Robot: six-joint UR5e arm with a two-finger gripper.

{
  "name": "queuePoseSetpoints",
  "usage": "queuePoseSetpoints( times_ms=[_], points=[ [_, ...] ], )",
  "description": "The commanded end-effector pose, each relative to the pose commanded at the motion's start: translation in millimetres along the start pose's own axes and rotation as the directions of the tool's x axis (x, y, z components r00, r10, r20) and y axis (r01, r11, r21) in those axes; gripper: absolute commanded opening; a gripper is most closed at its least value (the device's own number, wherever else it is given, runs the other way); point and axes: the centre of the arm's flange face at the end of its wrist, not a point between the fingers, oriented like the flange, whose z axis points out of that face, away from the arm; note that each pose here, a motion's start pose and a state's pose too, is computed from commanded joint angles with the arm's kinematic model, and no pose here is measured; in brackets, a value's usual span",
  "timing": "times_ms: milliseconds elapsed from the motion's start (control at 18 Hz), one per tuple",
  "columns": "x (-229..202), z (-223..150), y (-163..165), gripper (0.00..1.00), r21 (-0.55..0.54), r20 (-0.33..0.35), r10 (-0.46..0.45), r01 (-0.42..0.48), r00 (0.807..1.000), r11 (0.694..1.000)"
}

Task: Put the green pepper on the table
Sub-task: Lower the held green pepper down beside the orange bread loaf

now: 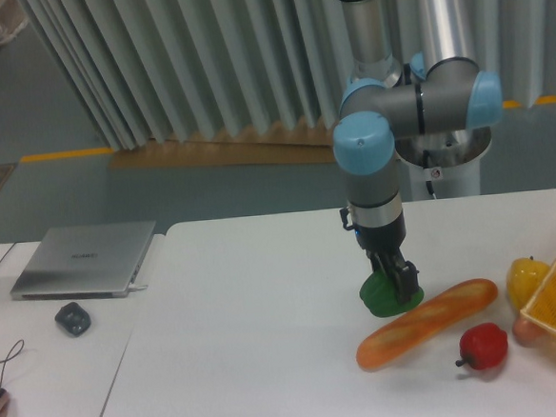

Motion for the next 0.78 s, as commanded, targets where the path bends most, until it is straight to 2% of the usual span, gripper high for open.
queuePoseSetpoints(
  times_ms=[167,389,500,778],
  points=[
    [-13.4,3.4,1.7,0.57,0.009,0.018,-0.018,0.018,1.000,1.000],
    [-50.5,-5.4,27.1,0.57,0.023,0.045,-0.075,0.074,0.996,0.997],
    [-72.3,-7.5,33.9,0.57,0.043,0.079,-0.097,0.094,0.992,0.995],
    [-89.9,21.0,33.0,0.57,0.044,0.090,-0.111,0.108,0.990,0.993]
  ],
)
